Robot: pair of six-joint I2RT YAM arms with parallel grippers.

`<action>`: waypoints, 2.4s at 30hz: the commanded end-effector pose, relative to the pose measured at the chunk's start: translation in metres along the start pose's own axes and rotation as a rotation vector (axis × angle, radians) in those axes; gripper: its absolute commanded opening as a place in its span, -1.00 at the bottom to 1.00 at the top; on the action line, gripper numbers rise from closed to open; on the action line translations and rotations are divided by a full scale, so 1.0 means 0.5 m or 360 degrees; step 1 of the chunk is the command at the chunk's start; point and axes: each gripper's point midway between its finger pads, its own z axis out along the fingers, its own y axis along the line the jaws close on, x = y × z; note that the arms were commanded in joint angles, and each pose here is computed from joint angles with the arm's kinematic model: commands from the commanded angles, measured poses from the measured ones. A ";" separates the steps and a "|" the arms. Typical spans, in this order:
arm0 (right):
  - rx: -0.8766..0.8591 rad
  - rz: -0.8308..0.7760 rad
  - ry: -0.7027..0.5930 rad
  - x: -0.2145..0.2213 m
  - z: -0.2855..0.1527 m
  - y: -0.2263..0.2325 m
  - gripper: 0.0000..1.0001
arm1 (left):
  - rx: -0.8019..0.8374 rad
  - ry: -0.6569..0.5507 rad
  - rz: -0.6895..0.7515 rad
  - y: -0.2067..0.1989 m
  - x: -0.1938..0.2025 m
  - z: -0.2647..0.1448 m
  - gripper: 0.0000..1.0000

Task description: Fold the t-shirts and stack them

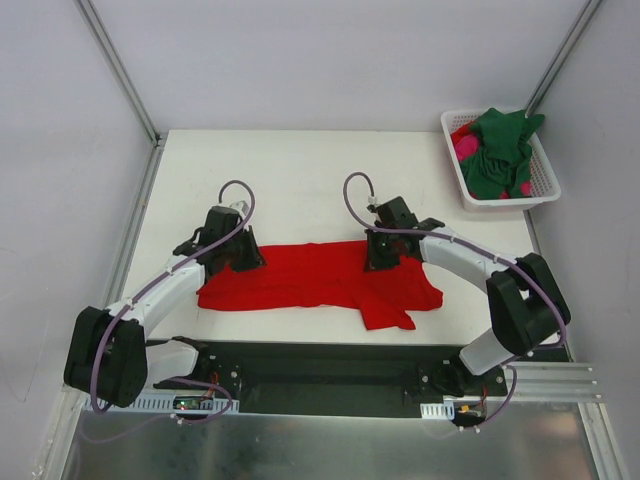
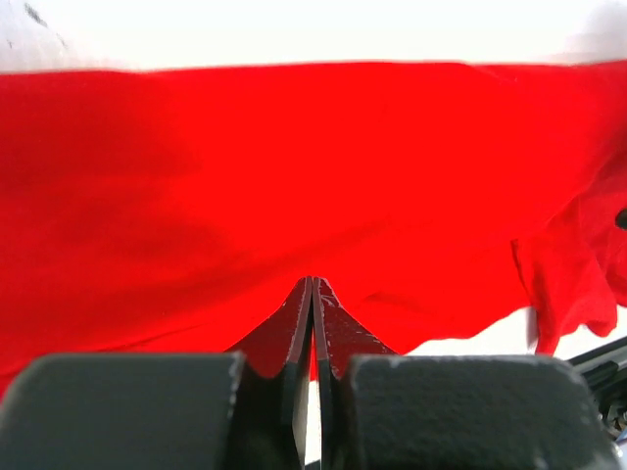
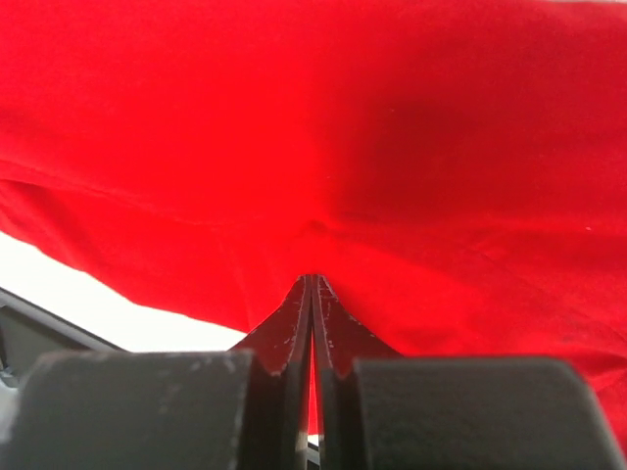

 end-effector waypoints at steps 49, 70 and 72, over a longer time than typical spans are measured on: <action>0.0776 -0.0203 0.0123 -0.107 0.058 -0.155 -0.97 | -0.0685 0.0455 0.0339 0.101 -0.001 0.152 -1.00; 0.0516 -0.0092 -0.0354 -0.088 -0.203 -0.082 -0.10 | -0.0023 -0.0187 0.0493 -0.146 -0.135 -0.074 -0.33; 0.0470 -0.0059 -0.0380 -0.061 -0.220 -0.078 0.04 | 0.0159 -0.0147 0.0480 -0.192 -0.101 -0.073 -0.28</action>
